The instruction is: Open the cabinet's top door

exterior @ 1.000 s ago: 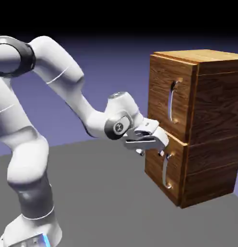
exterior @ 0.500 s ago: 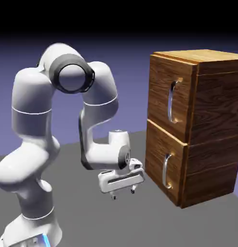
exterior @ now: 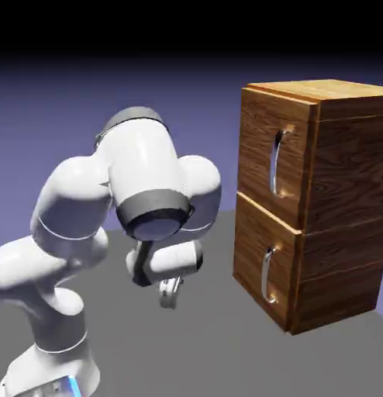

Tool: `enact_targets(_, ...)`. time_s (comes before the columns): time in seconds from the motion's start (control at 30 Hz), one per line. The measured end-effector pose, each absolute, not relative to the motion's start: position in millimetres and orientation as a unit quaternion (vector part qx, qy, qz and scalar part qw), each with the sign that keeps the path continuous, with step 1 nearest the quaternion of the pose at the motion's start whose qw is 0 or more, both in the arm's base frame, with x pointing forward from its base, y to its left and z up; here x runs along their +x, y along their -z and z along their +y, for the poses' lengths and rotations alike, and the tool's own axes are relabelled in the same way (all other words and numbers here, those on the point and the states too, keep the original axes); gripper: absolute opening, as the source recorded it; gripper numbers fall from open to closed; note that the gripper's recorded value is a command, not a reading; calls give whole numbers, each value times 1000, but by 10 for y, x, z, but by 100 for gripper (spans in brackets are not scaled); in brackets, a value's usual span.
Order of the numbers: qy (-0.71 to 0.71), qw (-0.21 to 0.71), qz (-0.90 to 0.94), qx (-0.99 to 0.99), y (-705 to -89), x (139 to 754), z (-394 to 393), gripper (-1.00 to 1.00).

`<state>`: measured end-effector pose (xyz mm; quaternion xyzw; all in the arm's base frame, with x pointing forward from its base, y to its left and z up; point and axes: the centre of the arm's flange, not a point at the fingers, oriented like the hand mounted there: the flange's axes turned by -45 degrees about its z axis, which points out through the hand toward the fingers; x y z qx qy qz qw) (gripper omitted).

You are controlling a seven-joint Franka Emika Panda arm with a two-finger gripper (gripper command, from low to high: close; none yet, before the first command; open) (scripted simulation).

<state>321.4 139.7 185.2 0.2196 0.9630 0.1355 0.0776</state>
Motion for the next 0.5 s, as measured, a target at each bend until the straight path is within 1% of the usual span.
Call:
enact_targets(0.13,-185,170,959,131,-2241,3373,1399,0)
enact_targets(0.27,-209,290,932,60,-2723,3566,1268,0)
enact_targets(0.4,-197,426,883,9,-3282,3740,985,0)
enact_targets(0.5,-160,531,832,-15,-3738,3821,672,0)
